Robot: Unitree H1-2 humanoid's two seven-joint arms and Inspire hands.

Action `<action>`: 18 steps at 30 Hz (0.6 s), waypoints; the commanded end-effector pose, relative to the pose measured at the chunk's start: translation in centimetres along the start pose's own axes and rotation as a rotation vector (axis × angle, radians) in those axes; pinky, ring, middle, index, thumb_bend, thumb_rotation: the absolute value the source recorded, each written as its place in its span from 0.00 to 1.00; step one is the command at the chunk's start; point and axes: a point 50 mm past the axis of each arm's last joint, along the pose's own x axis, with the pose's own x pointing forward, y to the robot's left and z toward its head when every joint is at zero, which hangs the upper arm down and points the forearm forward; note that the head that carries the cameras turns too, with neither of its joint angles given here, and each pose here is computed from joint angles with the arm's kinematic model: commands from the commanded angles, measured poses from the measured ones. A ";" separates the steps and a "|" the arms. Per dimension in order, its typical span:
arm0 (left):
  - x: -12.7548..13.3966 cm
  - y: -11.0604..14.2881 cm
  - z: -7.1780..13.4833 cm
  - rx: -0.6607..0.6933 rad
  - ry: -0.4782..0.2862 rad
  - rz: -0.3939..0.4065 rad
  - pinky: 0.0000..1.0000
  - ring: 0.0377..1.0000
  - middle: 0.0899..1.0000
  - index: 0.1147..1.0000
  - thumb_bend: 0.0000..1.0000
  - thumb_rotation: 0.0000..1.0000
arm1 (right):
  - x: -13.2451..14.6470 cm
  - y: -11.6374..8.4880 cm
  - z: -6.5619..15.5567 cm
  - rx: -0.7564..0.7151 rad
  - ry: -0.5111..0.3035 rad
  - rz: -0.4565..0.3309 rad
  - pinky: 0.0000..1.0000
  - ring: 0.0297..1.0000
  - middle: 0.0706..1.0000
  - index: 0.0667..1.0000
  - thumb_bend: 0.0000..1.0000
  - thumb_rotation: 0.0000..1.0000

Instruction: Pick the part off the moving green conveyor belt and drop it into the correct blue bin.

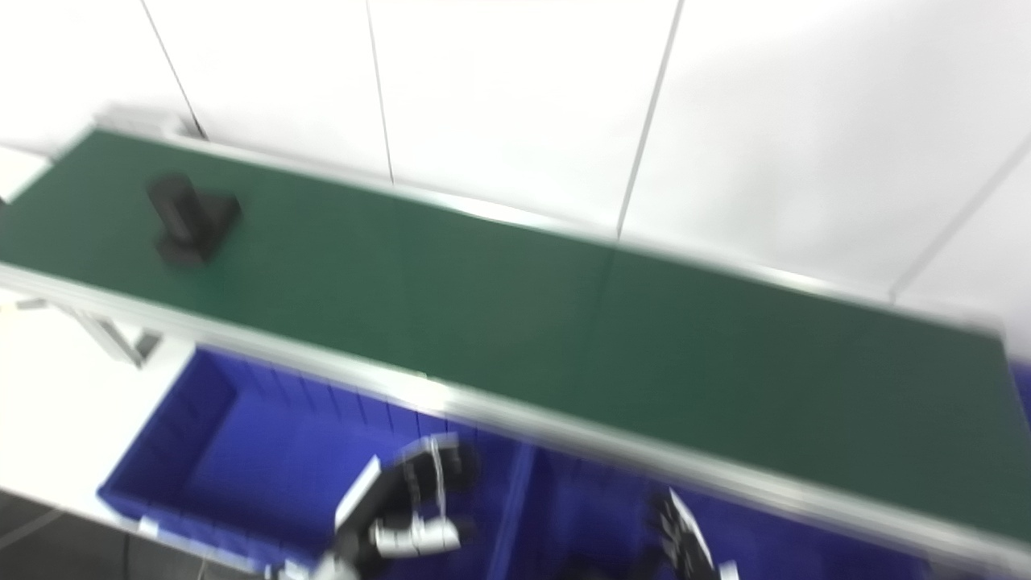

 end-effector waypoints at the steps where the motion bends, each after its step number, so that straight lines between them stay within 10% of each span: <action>1: 1.2 -0.3 1.0 0.017 -0.069 -0.003 0.72 0.70 0.69 0.68 0.75 0.00 | 0.5 0.0 0.8 0.019 -0.076 -0.002 0.71 0.80 0.84 0.86 0.59 0.00; 18: 1.5 0.0 0.3 0.025 -0.038 -0.002 0.68 0.68 0.66 0.64 0.82 0.00 | 0.8 0.2 0.0 0.017 -0.049 -0.006 0.69 0.79 0.83 0.84 0.60 0.00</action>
